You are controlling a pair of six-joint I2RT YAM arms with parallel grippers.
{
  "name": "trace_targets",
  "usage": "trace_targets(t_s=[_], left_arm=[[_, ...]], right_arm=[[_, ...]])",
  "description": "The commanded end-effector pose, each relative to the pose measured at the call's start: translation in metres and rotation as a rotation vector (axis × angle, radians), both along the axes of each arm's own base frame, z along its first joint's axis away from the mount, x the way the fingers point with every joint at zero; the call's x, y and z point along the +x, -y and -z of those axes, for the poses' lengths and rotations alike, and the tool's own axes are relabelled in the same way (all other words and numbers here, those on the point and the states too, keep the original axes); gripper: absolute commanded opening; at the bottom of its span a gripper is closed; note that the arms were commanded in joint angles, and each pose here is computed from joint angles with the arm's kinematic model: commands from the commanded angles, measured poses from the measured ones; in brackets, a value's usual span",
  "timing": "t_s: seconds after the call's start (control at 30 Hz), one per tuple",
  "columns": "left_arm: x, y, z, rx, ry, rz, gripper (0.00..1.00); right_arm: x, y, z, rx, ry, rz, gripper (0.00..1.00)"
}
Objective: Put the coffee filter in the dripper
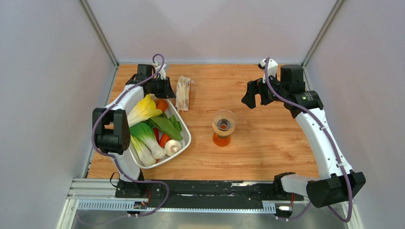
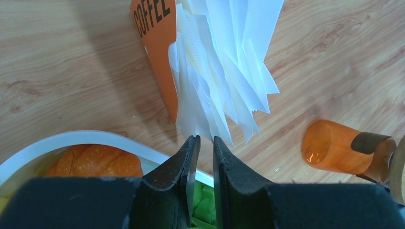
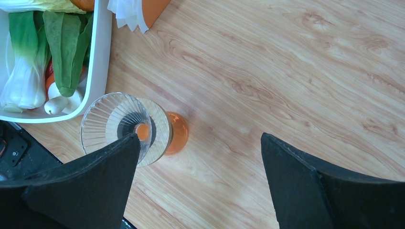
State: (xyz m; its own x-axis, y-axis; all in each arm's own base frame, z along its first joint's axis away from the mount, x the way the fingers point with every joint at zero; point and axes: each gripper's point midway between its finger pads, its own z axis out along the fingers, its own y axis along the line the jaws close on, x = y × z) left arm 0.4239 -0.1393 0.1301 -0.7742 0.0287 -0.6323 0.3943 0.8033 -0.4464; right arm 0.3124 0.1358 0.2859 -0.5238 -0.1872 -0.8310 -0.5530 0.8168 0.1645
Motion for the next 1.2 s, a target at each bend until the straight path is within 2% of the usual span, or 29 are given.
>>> trace_targets(t_s=[0.0,0.33,0.77,0.97,1.17], left_arm=[[0.015,0.001,-0.011,0.001,0.073,0.018,0.26],[0.021,0.002,-0.014,-0.003,0.087,0.018,0.21],[0.03,0.003,-0.012,0.017,0.098,0.009,0.22],[0.026,0.008,-0.024,-0.001,0.117,0.026,0.01],[0.018,0.006,-0.044,0.0,0.152,0.026,0.0]], right_arm=[[0.003,-0.003,-0.015,0.029,0.036,-0.004,1.0],[0.004,-0.004,-0.014,0.039,0.027,-0.007,1.0],[0.002,-0.007,-0.013,0.054,0.013,-0.012,1.0],[0.002,-0.007,-0.012,0.053,0.007,-0.014,1.0],[0.001,-0.007,-0.013,0.056,0.011,-0.02,1.0]])
